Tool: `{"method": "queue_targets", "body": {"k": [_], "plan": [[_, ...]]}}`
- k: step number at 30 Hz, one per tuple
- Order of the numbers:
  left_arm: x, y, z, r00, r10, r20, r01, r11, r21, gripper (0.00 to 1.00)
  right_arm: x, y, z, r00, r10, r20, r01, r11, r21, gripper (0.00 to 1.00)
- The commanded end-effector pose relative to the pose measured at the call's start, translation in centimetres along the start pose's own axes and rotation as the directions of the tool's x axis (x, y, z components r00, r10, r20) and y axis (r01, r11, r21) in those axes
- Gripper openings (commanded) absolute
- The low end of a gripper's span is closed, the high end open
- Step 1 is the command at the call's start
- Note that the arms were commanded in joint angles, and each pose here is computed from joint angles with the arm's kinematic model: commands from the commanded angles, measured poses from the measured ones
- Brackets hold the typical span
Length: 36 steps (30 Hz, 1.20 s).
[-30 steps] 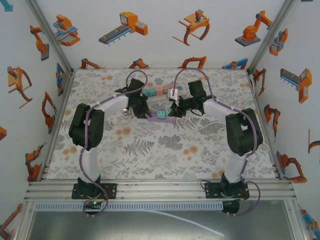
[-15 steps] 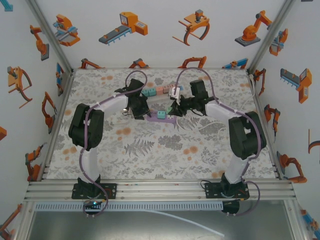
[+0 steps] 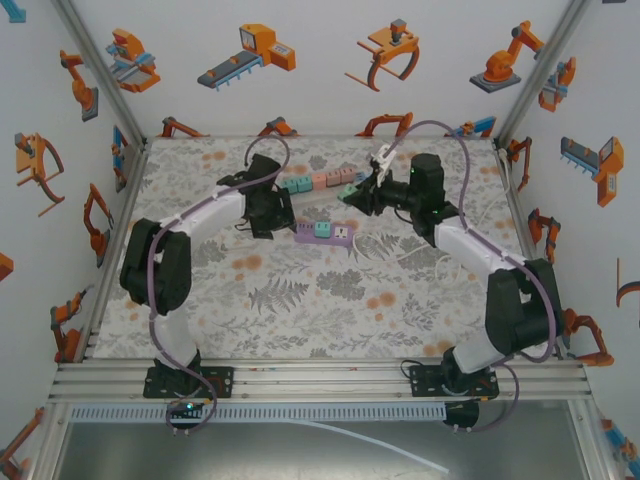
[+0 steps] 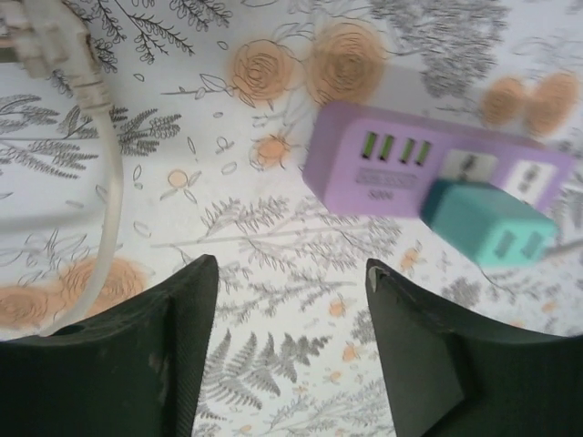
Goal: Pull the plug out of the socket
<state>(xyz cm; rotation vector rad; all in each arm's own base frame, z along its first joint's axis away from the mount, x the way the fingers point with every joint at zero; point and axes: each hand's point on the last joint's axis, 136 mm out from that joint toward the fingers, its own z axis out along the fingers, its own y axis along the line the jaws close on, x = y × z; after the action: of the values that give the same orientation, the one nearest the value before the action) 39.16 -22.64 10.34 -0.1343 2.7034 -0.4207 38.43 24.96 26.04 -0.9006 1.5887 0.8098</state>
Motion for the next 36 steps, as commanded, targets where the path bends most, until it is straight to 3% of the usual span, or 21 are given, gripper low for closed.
{"method": "queue_targets", "body": {"k": [1,5,9,12,18,23,28,36], "plan": [[-1.8,-2.3,-5.2,0.989,0.072,0.127,-0.088,0.988,0.129,0.69,-3.1,-1.9,-2.0,0.97,0.213,0.119,-0.225,0.969,0.097,0.11],[-1.7,-4.9,-8.4,0.968,0.139,0.211,-0.197,0.938,0.285,0.86,-3.1,-4.1,-4.3,0.896,0.401,0.19,-0.432,0.886,0.168,0.11],[-0.9,-6.8,-10.8,0.952,0.187,0.241,-0.272,0.877,0.396,0.99,-1.6,-8.1,-6.7,0.73,0.62,0.288,-0.68,0.7,0.217,0.11],[-0.3,-8.1,-12.7,0.937,0.211,0.277,-0.324,0.823,0.466,0.97,0.2,-10.7,-7.8,0.62,0.705,0.344,-0.784,0.574,0.237,0.11],[0.3,-8.9,-15.3,0.917,0.238,0.32,-0.379,0.772,0.51,0.97,4.9,-14.7,-8.0,0.484,0.787,0.383,-0.87,0.385,0.309,0.1],[1.4,-10.0,-17.7,0.891,0.232,0.389,-0.429,0.71,0.559,0.97,7.9,-17.2,-6.8,0.433,0.822,0.37,-0.889,0.321,0.326,0.09],[2.4,-9.8,-18.3,0.883,0.249,0.398,-0.45,0.691,0.566,0.97,11.4,-19.3,-5.0,0.404,0.844,0.352,-0.894,0.284,0.346,0.11],[2.9,-8.8,-18.2,0.883,0.259,0.391,-0.447,0.718,0.534,0.97,16.4,-20.9,-4.0,0.369,0.864,0.344,-0.887,0.217,0.407,0.19]]}}
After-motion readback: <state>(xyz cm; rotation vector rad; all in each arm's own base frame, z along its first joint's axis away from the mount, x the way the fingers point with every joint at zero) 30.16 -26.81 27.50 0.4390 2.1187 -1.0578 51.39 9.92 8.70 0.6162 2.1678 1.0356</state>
